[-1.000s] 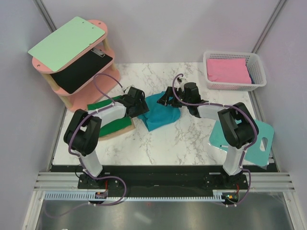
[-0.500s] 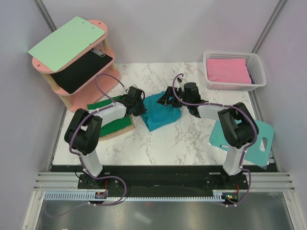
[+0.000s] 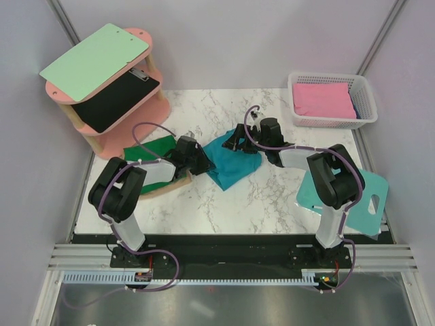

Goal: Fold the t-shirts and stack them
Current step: Smooth out wrinkles on the folded tshirt

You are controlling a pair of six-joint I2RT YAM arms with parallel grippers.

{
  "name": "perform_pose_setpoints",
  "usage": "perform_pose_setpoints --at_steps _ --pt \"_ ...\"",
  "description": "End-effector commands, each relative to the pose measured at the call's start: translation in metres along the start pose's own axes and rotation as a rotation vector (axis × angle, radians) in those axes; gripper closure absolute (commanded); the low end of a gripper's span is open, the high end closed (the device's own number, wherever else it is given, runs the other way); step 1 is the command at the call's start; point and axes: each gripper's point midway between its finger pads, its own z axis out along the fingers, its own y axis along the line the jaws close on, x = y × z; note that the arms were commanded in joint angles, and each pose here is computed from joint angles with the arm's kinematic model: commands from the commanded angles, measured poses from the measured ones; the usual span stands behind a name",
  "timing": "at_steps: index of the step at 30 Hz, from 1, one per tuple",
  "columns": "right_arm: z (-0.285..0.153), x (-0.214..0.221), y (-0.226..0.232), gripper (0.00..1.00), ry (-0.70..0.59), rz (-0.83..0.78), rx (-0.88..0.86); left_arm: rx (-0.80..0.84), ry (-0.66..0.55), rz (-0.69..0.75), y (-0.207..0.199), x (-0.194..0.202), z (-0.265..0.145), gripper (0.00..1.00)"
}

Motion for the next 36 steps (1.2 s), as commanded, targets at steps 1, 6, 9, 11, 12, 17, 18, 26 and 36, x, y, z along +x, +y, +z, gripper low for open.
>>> perform_pose_setpoints --at_steps 1,6,9,11,12,17,18,26,36 --pt "0.0 -0.006 0.007 0.03 -0.024 -0.011 -0.038 0.032 -0.005 -0.054 -0.001 0.005 0.0 0.49" --pt "0.002 -0.005 0.005 0.02 -0.019 -0.011 -0.03 0.017 -0.048 -0.06 -0.002 -0.001 -0.023 0.29" --pt "0.003 -0.002 0.003 0.03 -0.016 -0.002 -0.027 0.0 -0.063 -0.072 -0.001 0.001 -0.038 0.28" --pt "0.003 -0.002 0.003 0.02 -0.021 0.002 -0.03 -0.009 -0.068 -0.082 0.0 0.006 -0.045 0.28" --pt "0.003 -0.001 0.002 0.03 -0.019 0.003 -0.029 -0.018 -0.077 -0.078 0.002 0.007 -0.047 0.28" --pt "0.004 0.004 -0.002 0.02 -0.007 0.005 -0.022 -0.048 -0.087 -0.065 0.005 0.013 -0.057 0.28" --pt "0.004 0.005 -0.003 0.02 -0.005 0.007 -0.021 -0.054 -0.08 -0.069 0.006 0.015 -0.057 0.28" --pt "0.007 0.009 -0.005 0.03 0.002 0.019 -0.026 -0.133 -0.019 -0.077 0.021 0.042 -0.038 0.27" --pt "0.008 0.015 -0.009 0.03 0.023 0.019 -0.017 -0.065 -0.096 -0.1 0.008 0.033 -0.06 0.28"
